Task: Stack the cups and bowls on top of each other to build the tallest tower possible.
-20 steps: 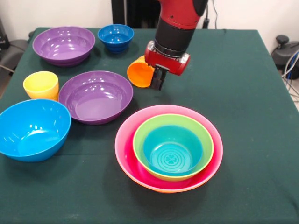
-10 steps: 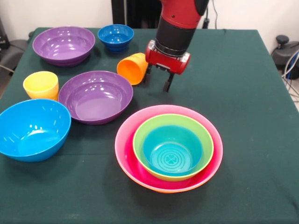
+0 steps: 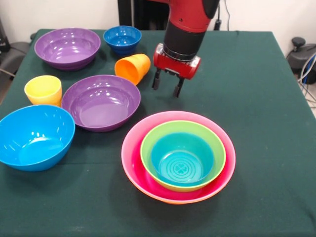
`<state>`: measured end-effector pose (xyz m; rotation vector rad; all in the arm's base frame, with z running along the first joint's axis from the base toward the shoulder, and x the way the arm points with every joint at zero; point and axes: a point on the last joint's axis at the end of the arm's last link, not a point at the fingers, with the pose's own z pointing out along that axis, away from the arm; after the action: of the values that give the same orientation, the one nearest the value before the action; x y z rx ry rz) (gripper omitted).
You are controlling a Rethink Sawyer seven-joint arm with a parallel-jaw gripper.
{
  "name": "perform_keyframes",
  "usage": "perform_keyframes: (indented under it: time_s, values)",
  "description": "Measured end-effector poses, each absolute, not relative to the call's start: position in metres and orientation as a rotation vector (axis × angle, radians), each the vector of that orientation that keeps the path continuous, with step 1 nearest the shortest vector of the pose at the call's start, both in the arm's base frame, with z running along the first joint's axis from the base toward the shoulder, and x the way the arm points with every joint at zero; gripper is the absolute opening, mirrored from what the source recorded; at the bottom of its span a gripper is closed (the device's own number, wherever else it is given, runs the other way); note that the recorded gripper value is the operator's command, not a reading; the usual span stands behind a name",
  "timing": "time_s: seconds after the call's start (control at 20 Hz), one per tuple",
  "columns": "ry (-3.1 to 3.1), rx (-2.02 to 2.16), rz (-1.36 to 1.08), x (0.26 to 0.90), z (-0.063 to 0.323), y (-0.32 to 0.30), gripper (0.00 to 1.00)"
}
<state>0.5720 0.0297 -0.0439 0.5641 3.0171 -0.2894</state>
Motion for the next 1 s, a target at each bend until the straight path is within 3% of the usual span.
perform_keyframes:
  time_s: [1.0]
  values:
    - [3.071,0.586,-0.290,0.5652,-0.0464,0.0303,1.00]
